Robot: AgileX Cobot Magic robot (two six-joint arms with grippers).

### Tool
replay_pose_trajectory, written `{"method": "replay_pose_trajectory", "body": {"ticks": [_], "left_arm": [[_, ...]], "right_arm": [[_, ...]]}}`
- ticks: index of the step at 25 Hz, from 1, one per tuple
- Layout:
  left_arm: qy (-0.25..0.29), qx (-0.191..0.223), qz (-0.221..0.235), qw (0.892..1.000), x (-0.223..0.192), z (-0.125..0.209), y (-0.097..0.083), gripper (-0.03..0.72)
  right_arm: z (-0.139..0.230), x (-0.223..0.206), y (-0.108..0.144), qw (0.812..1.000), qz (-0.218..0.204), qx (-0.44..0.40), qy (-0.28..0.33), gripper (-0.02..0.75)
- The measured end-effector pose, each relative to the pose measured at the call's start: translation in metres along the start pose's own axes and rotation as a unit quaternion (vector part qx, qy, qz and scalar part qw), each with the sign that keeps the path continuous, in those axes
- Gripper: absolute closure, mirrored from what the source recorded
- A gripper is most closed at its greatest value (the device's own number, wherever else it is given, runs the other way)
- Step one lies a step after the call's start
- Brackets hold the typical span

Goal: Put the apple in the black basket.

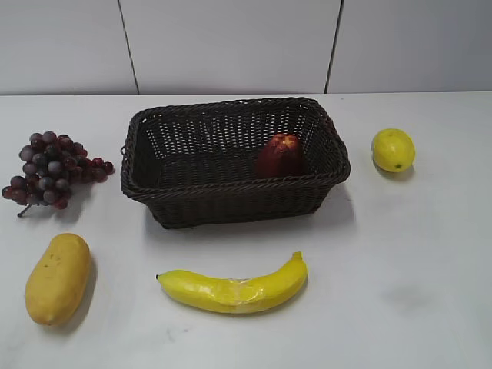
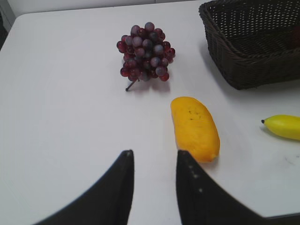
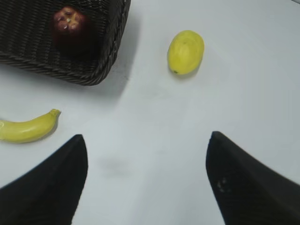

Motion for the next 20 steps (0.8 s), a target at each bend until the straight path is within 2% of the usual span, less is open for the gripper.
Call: {"method": "replay_pose_trajectory", "body": {"ticks": [9, 14, 20], "left_arm": [[0.0, 0.0, 0.0, 1.0, 0.0, 0.0, 0.0, 0.453], [0.0, 0.0, 0.0, 1.0, 0.0, 0.0, 0.0, 0.453], [0.0, 0.0, 0.0, 1.0, 0.0, 0.0, 0.0, 0.453]], "right_arm": [[0.121, 0.045, -0.008, 0.996, -0.009, -0.011, -0.091, 0.144], [0.165, 0.054, -0.011, 0.99, -0.011, -0.014, -0.142, 0.145], [0.198, 0.036, -0.01, 0.992, -0.015, -0.016, -0.123, 0.145]]}}
Point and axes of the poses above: a point on each arm's last joint axis where the gripper is mounted, x pointing back along that axis away from the gripper, y along the wrist's bending axis when the last joint is at zero, z = x × y, the point moved 4 cm from there along -x, pointing out along that axis toward the gripper, and after that the axes turned 5 degrees about -x, right-handed, at the moved point
